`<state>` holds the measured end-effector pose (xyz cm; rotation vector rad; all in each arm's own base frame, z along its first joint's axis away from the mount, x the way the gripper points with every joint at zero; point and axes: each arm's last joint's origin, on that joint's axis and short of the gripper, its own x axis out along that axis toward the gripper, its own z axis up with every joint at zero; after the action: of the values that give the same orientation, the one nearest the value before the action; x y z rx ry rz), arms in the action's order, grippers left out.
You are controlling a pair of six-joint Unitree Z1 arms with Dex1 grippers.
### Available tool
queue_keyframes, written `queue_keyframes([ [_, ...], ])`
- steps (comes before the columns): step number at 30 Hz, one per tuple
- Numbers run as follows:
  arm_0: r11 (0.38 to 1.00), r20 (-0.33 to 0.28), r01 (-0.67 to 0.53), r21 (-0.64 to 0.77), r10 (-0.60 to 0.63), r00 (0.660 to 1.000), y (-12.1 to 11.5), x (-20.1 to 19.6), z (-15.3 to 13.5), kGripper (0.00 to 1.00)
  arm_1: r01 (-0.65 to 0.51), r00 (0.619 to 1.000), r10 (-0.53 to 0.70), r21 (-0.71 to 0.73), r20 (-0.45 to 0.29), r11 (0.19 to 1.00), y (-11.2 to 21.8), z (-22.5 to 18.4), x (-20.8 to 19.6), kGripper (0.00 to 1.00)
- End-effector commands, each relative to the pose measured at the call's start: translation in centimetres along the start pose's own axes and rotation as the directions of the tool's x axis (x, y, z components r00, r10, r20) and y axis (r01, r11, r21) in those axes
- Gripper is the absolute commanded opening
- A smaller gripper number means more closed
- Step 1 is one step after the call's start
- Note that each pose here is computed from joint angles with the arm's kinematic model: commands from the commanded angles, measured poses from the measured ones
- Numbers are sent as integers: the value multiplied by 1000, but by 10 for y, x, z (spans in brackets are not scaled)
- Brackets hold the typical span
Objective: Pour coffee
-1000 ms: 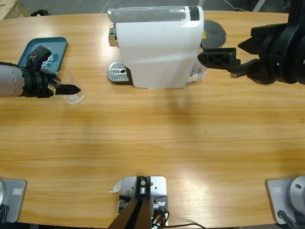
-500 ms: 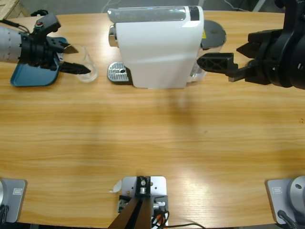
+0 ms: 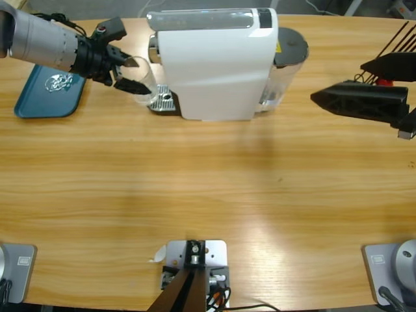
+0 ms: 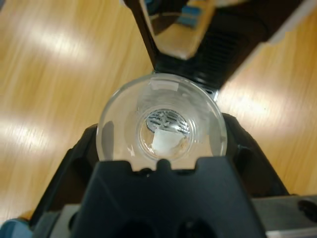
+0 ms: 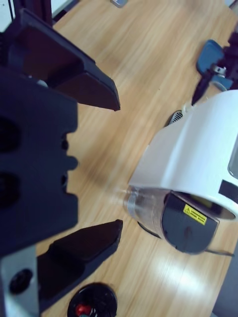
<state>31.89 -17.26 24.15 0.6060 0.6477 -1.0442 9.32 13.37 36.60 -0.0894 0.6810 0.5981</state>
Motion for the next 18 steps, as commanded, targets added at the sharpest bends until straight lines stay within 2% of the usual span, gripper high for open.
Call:
queue_keyframes([
  [1, 998, -4, 66, 18, -66, 998, 1, 28, 7, 250, 4, 998, -6, -36, -69, 999, 0, -13, 10, 1000],
  [6, 995, -19, 95, 21, -94, 995, -8, 36, 7, 254, 12, 998, -15, -41, -66, 999, -1, -15, 9, 1000],
  [18, 993, -34, 118, 0, -118, 992, -9, 55, 6, 255, 21, 997, -24, -44, -74, 999, -3, -19, 10, 1000],
])
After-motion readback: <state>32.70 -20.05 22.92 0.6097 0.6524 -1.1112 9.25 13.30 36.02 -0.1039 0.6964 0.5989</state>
